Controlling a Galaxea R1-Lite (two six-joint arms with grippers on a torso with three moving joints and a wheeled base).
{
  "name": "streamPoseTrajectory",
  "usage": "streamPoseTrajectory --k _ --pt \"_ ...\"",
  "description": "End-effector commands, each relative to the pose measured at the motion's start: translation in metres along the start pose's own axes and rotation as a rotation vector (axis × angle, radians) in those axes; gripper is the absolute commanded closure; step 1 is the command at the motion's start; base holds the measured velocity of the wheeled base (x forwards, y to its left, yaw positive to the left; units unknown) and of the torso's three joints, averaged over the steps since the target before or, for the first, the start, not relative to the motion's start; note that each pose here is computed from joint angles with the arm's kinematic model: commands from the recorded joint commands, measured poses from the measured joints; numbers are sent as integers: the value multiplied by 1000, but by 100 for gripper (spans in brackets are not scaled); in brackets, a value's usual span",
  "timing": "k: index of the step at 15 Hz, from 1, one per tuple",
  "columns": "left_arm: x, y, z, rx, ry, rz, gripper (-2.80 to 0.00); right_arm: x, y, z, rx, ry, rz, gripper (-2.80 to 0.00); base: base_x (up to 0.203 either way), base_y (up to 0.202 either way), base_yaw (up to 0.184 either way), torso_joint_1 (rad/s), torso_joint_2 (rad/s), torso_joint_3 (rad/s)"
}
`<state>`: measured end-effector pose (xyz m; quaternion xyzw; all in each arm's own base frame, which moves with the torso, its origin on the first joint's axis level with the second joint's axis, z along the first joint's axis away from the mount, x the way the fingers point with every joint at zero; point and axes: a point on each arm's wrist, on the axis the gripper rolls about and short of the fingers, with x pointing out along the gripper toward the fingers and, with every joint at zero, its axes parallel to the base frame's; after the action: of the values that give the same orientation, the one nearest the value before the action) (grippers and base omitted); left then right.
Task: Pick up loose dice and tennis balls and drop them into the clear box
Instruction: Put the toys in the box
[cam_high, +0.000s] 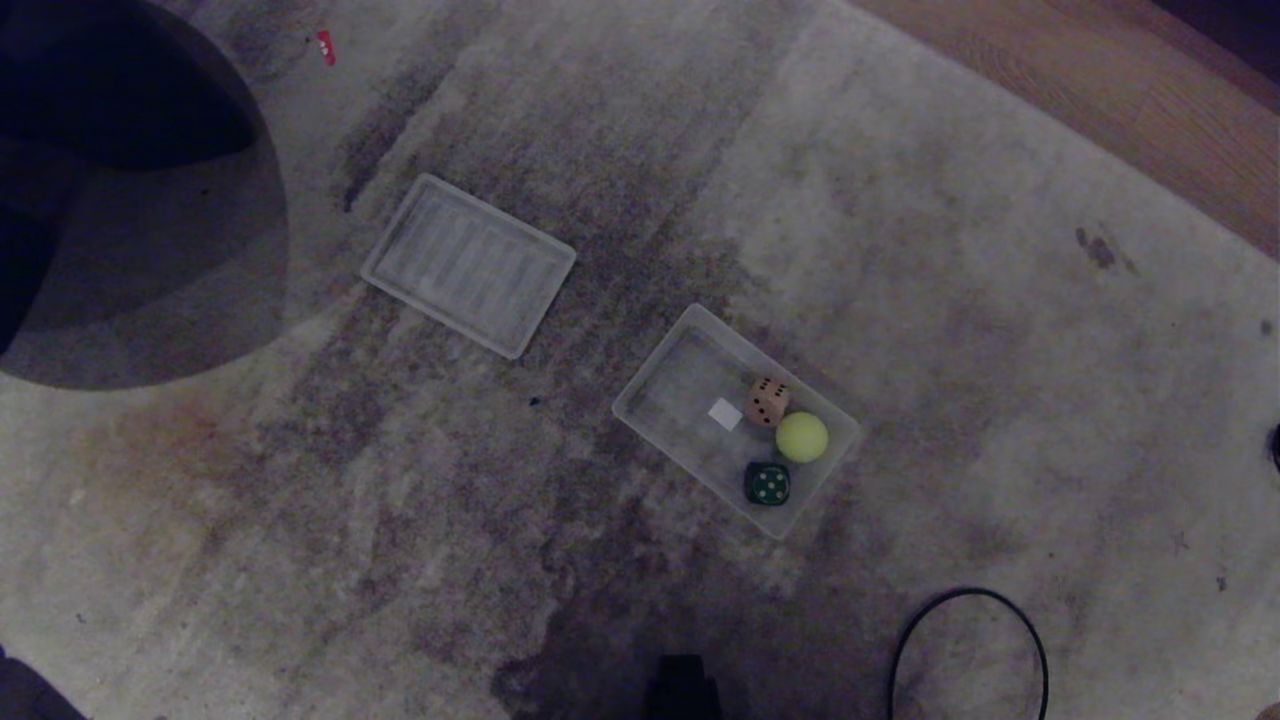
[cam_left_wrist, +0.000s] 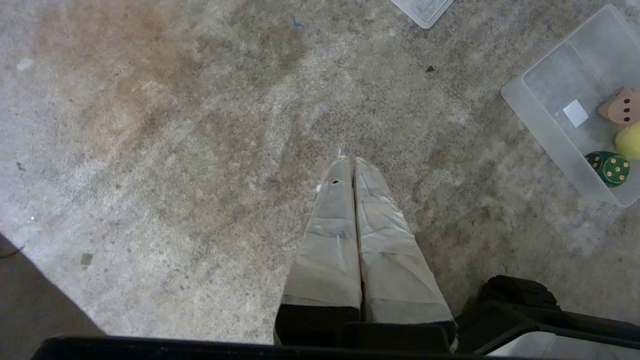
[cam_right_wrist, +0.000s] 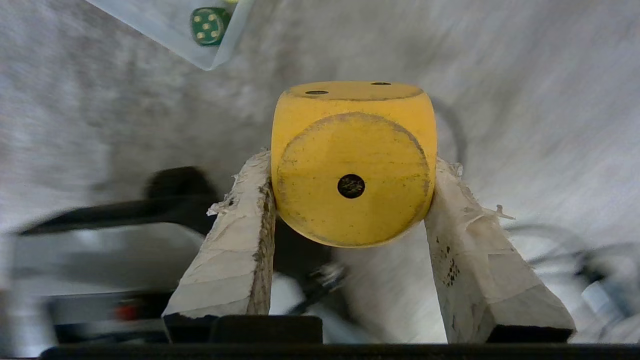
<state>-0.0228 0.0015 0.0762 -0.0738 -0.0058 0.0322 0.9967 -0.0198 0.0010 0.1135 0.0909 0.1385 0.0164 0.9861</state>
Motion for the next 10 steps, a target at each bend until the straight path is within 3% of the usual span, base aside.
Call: streamPoseTrajectory --k 1,5,10 --pt "0 0 0 -1 -1 1 0 28 6 37 86 155 -9 0 0 0 0 0 0 0" --pt "0 0 0 -1 -1 1 0 99 13 81 172 251 14 0 0 0 0 0 0 0" --pt "0 0 0 -1 0 1 0 219 33 92 245 312 71 0 0 0 0 0 0 0"
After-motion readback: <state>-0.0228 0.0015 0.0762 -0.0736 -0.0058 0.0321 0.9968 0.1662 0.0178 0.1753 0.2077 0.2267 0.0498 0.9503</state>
